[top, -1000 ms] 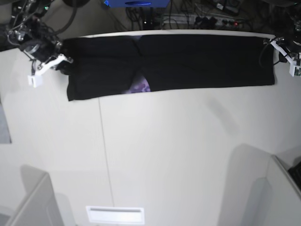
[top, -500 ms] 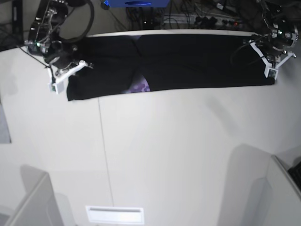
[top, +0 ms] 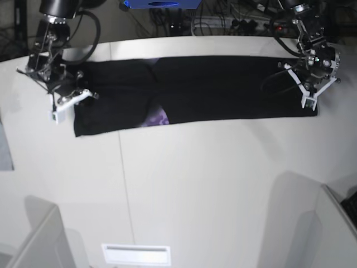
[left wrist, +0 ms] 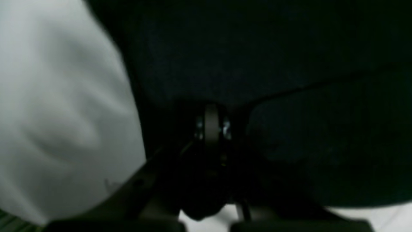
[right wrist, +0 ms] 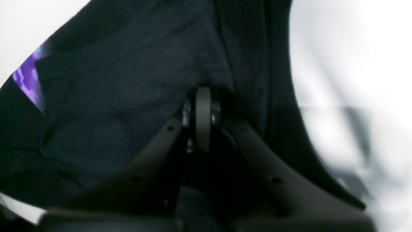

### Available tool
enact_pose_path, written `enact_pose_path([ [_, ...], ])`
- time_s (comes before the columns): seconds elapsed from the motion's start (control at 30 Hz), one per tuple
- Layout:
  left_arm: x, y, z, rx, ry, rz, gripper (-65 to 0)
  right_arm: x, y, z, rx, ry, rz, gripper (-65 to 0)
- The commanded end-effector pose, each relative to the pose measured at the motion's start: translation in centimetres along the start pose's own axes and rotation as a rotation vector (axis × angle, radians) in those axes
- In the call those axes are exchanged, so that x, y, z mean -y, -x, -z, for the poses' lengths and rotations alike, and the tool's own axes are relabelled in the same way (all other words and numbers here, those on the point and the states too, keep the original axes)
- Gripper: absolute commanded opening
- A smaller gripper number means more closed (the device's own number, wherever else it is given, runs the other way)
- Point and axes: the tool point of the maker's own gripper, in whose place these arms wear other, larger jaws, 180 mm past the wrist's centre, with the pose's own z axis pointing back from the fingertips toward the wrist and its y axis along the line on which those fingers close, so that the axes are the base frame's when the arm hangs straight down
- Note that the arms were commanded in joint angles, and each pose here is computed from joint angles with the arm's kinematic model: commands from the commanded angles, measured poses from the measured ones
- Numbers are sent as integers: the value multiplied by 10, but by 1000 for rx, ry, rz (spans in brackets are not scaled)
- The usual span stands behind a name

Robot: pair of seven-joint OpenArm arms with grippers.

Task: Fold the T-shirt properly
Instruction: 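Lift both grippers away from the folded shirt, then lower both grippers onto the ends of the black shirt strip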

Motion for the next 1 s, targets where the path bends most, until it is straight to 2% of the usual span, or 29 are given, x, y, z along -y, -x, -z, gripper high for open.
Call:
enact_pose_path([
  [0.0, 6, -6, 2, 4, 12, -10, -650, 27, 2, -2, -36, 110, -20, -650],
  [0.2, 29, -56, 7, 55, 25, 75, -650, 40, -27, 3, -16, 131, -20, -650],
  [0.4, 25, -74, 2, 42, -6, 70, -650, 42, -45, 1, 12, 136, -36, -650],
  [0.63, 9, -97, -33, 130, -90, 83, -650, 18, -76, -18, 117, 107, -102, -650],
  [0.77, -15, -101, -56, 140, -146, 21, -650, -3, -91, -37, 193, 86, -164, -650],
  [0.83, -19, -99, -62, 157, -127, -24, -650, -18, -91, -45, 217, 66, -181, -650],
  [0.97, -34, -83, -67, 199, -60, -145, -650, -35, -87, -58, 200, 51, -215, -650],
])
